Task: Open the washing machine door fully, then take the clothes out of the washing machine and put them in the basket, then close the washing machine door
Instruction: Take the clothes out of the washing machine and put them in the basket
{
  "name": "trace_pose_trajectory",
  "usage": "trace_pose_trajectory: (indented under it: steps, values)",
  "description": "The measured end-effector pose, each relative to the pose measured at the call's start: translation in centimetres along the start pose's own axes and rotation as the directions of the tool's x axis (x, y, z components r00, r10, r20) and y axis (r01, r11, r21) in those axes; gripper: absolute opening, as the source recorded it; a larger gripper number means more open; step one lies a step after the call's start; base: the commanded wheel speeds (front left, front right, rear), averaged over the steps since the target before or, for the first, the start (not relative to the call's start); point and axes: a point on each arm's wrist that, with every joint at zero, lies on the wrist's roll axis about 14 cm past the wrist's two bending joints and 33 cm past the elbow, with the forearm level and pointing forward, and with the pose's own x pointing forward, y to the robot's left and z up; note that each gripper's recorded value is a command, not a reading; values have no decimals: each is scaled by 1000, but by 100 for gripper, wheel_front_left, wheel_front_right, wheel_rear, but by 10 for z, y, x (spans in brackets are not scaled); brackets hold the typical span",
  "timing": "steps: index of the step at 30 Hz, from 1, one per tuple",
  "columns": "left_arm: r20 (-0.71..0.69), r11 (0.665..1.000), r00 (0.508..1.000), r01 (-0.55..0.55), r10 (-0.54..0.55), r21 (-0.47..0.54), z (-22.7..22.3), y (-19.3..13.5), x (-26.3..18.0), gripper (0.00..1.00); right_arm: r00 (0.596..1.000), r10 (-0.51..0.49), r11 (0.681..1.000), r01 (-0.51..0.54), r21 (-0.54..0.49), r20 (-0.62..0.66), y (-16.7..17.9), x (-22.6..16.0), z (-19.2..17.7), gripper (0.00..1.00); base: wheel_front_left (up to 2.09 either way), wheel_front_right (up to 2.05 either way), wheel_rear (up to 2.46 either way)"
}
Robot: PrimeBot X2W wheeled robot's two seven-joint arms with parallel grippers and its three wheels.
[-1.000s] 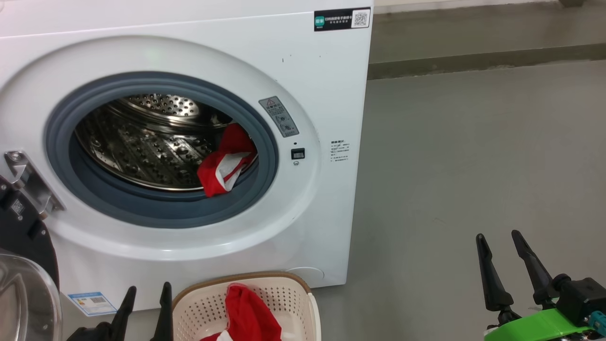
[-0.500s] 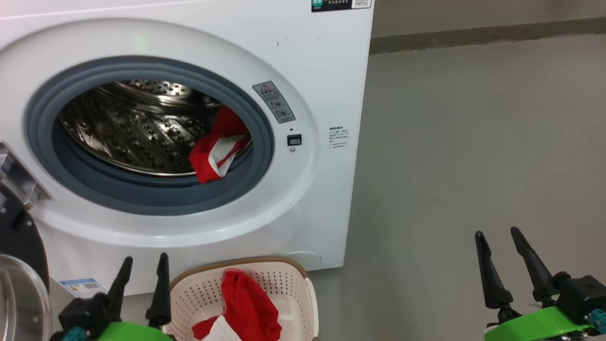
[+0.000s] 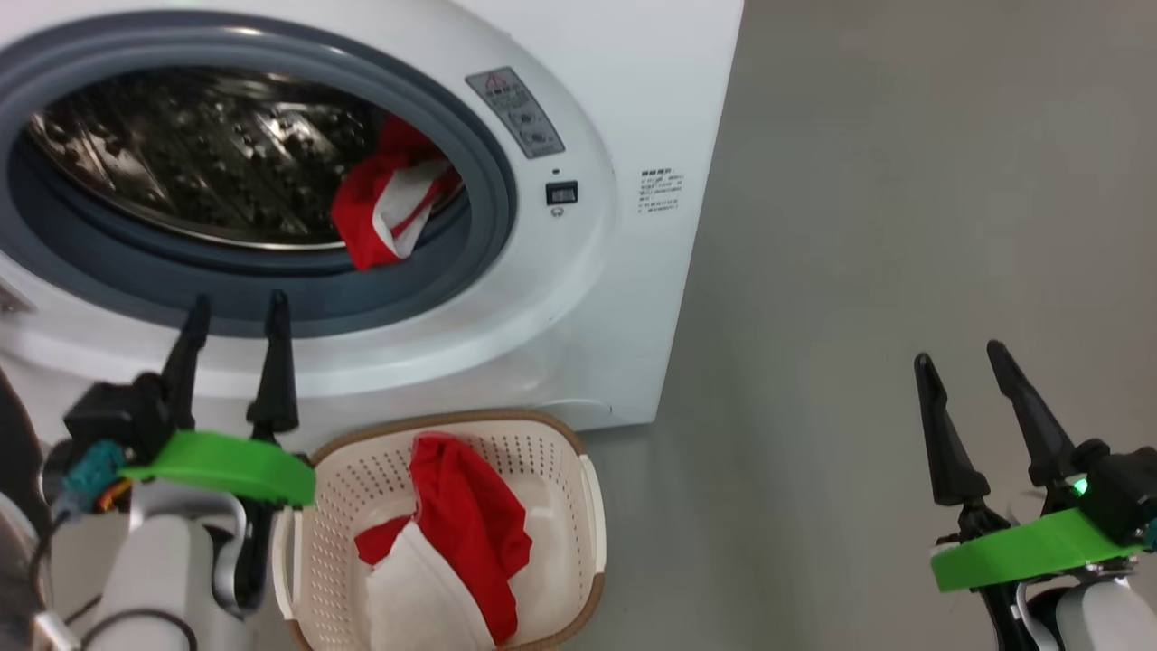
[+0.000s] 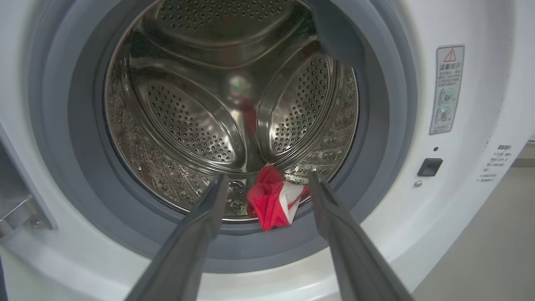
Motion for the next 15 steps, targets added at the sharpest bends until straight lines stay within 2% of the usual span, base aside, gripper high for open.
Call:
trace_pose_trajectory:
  steps: [15]
  values:
    - [-39, 997, 999, -33, 30, -74, -27, 5, 95, 100, 997, 18, 1000, -20, -20, -70, -6, 46, -37, 100, 0, 0, 0]
